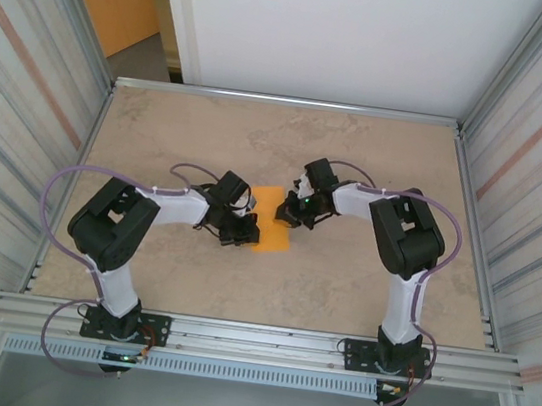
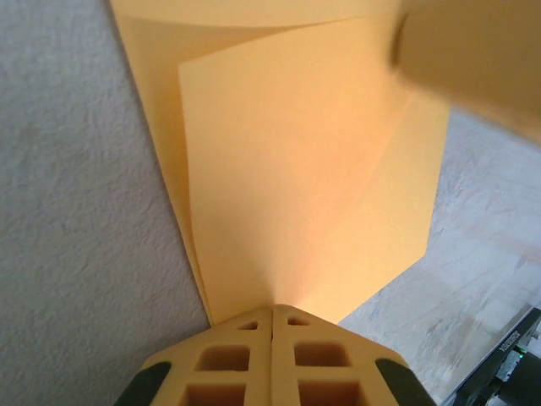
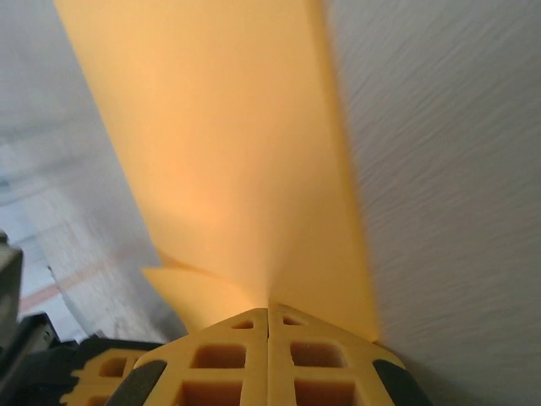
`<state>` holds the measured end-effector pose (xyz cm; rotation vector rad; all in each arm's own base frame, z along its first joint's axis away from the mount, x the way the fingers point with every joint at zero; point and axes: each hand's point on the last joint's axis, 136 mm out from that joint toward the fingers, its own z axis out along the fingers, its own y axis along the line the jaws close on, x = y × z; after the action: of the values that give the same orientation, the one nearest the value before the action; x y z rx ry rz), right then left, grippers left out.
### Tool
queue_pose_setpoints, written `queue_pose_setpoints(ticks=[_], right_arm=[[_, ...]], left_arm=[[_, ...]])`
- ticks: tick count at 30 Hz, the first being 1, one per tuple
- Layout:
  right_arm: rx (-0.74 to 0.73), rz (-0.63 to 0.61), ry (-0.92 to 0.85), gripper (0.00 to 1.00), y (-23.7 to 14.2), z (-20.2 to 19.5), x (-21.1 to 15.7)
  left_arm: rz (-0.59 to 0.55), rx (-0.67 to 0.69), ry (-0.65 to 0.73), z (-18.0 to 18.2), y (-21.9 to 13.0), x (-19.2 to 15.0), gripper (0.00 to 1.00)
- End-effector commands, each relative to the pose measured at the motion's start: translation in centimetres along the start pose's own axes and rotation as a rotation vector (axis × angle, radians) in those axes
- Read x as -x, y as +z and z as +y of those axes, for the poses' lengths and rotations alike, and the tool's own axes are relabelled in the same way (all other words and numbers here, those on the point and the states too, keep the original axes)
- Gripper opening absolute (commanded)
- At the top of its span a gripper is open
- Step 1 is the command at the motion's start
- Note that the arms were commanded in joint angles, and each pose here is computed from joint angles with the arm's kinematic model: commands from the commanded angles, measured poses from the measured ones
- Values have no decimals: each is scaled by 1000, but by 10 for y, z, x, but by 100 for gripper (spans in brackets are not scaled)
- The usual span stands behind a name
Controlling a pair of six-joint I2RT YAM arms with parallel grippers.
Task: Fold a paper plane with a square sheet of paper (pick it up from the middle)
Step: Fold the triangle a second time at the center of the table.
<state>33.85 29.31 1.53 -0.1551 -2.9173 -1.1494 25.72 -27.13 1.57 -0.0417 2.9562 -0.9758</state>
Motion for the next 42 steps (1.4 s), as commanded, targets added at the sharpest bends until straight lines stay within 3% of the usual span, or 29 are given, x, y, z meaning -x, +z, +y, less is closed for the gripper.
queue_pose_setpoints(ticks=[1, 5, 10, 19, 26, 34, 42], right_arm=[[-89, -99, 40, 4, -12, -36, 40], [-93, -137, -5, 4, -31, -21, 48], [-82, -152, -58, 4, -47, 0, 29], [-56, -18, -95, 2, -4, 19, -22], [-93, 2, -62, 1, 11, 3, -20], [-169, 34, -19, 0, 18, -28, -30], [-177, 40, -3, 0, 19, -33, -33]], left_arm=[[80, 135, -107, 42, 3, -31, 0], [65, 113, -88, 33, 0, -23, 0], [47, 86, -64, 20, -3, -13, 0], [32, 60, -50, 11, -5, -8, 0], [12, 11, -29, -5, -12, -2, 0], [-68, -130, 48, -49, -29, 23, 1], [-38, -152, 13, -55, -8, 37, 0]])
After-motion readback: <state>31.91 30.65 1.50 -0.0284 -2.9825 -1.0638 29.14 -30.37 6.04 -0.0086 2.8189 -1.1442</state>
